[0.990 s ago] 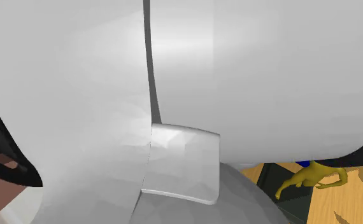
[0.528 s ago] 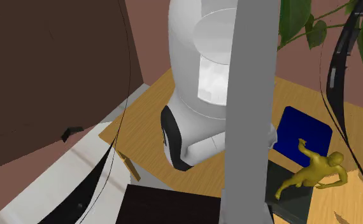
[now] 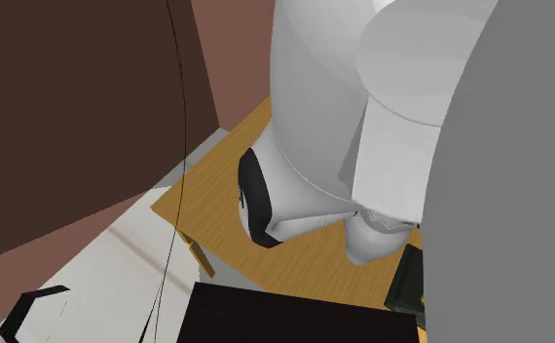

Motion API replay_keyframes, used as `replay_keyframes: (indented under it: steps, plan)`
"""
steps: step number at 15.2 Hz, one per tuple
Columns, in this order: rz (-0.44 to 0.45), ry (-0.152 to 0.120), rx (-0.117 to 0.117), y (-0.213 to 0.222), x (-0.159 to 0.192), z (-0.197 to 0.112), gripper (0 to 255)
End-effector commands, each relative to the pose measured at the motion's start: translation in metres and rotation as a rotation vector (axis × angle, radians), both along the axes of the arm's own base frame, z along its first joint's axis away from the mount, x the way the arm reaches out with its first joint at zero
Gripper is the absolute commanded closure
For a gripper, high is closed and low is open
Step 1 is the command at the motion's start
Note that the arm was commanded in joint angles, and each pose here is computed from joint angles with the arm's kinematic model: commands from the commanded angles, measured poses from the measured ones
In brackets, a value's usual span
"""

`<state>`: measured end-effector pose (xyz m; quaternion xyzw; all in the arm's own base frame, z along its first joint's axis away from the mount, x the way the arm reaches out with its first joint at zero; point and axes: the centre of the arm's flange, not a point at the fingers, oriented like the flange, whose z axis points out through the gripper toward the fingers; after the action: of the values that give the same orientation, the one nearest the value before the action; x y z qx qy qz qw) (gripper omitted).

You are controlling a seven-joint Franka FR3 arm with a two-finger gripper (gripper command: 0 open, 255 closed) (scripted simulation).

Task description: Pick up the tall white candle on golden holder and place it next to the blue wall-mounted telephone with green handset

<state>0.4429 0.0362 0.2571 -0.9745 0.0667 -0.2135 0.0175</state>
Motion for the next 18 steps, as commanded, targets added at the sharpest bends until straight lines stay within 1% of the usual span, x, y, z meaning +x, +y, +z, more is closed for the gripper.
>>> replay_keyframes:
  steps: [1, 12, 18]
  plan:
    - [0.000, 0.001, -0.001, -0.001, -0.001, 0.011, 255]
    - [0.000, 0.001, -0.001, -0.001, -0.001, 0.068, 255]
    - [0.000, 0.001, -0.001, -0.078, 0.018, 0.068, 255]
